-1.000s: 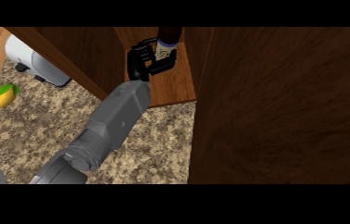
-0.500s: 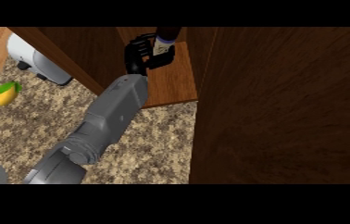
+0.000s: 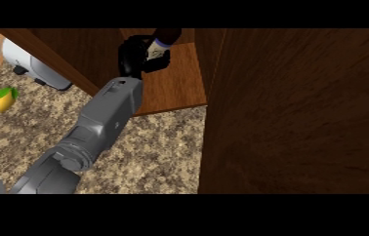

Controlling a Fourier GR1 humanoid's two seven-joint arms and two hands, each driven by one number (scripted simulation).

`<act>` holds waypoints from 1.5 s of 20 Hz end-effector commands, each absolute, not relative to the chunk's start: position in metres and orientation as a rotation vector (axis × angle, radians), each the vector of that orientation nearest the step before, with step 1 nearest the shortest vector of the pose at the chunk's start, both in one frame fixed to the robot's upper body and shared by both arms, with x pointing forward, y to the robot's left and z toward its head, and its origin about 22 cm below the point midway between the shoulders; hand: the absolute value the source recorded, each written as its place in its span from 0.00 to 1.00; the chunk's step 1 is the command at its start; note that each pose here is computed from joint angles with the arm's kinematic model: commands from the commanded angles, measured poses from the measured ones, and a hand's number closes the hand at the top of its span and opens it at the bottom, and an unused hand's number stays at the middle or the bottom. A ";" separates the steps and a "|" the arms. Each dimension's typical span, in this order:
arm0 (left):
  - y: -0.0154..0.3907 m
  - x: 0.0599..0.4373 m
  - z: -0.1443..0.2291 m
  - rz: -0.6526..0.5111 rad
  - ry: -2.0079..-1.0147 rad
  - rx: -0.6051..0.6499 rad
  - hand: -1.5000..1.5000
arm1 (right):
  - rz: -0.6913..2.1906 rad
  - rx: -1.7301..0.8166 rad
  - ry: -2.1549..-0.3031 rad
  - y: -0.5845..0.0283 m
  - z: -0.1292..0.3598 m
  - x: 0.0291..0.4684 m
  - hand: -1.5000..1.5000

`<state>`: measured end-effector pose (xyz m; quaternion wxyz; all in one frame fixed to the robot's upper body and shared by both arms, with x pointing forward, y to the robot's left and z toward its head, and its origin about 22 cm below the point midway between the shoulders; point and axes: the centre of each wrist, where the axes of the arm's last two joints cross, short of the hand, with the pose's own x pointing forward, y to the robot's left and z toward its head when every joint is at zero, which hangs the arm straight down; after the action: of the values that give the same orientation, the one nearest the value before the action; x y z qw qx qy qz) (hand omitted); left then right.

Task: Pick up the wine, place it into the cabinet and close the cabinet

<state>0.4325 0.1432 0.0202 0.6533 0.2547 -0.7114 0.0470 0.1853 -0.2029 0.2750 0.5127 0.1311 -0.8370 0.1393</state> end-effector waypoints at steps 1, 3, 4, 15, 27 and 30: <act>0.162 0.427 0.008 0.059 -1.597 0.704 1.00 | 0.331 0.325 -2.018 -0.204 0.276 0.181 0.00; 0.165 0.432 0.016 0.092 -1.577 0.703 1.00 | 0.354 0.330 -2.025 -0.202 0.277 0.180 0.00; 0.158 0.428 0.009 0.083 -1.566 0.721 1.00 | 0.350 0.332 -2.020 -0.203 0.276 0.182 0.00; 0.188 0.422 -0.004 0.026 -1.529 0.682 0.00 | 0.364 0.340 -2.029 -0.202 0.272 0.176 0.00; 0.197 0.435 0.021 -0.017 -1.600 0.677 0.00 | 0.348 0.339 -2.029 -0.203 0.279 0.183 0.00; 0.198 0.435 0.021 -0.078 -1.630 0.574 0.00 | 0.373 0.346 -2.029 -0.201 0.277 0.176 0.00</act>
<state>0.4287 0.1511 0.0122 0.6663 0.2454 -0.7041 0.0061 0.1846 -0.1998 0.2772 0.5068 0.1366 -0.8377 0.1507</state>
